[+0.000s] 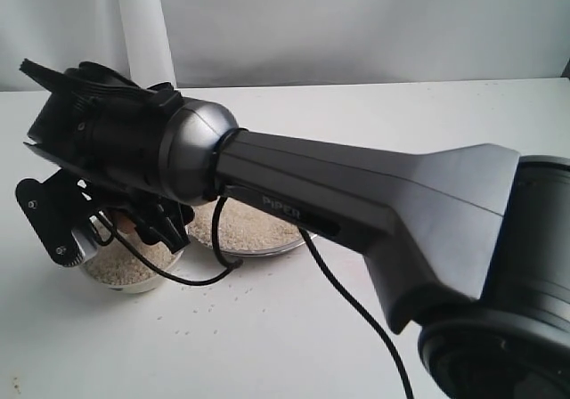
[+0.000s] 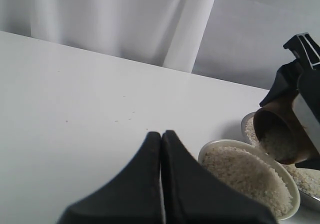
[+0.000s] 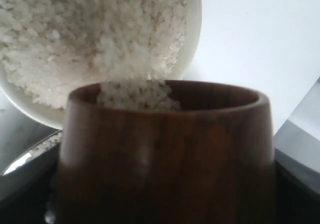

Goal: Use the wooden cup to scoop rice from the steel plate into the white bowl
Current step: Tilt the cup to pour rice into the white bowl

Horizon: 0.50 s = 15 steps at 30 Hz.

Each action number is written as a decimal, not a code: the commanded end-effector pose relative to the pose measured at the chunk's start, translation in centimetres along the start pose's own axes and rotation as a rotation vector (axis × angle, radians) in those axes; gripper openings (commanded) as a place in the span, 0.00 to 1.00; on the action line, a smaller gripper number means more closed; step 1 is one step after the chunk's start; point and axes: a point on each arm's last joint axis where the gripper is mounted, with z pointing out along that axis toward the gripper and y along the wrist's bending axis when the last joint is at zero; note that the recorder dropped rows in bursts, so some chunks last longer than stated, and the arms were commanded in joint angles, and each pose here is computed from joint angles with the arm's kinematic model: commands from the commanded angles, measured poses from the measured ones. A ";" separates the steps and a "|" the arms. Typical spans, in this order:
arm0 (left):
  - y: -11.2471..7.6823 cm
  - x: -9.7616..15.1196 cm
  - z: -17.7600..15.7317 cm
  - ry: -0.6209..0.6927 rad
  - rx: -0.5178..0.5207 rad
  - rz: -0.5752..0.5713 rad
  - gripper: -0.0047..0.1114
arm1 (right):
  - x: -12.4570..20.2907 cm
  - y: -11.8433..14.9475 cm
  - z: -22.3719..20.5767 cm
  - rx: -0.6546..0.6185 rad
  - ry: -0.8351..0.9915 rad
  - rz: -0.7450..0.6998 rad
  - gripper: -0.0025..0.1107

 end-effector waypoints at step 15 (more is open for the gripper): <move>-0.1 -0.2 0.0 -0.013 0.009 -0.005 0.04 | 1.2 -0.5 -0.5 0.038 0.108 -0.025 0.02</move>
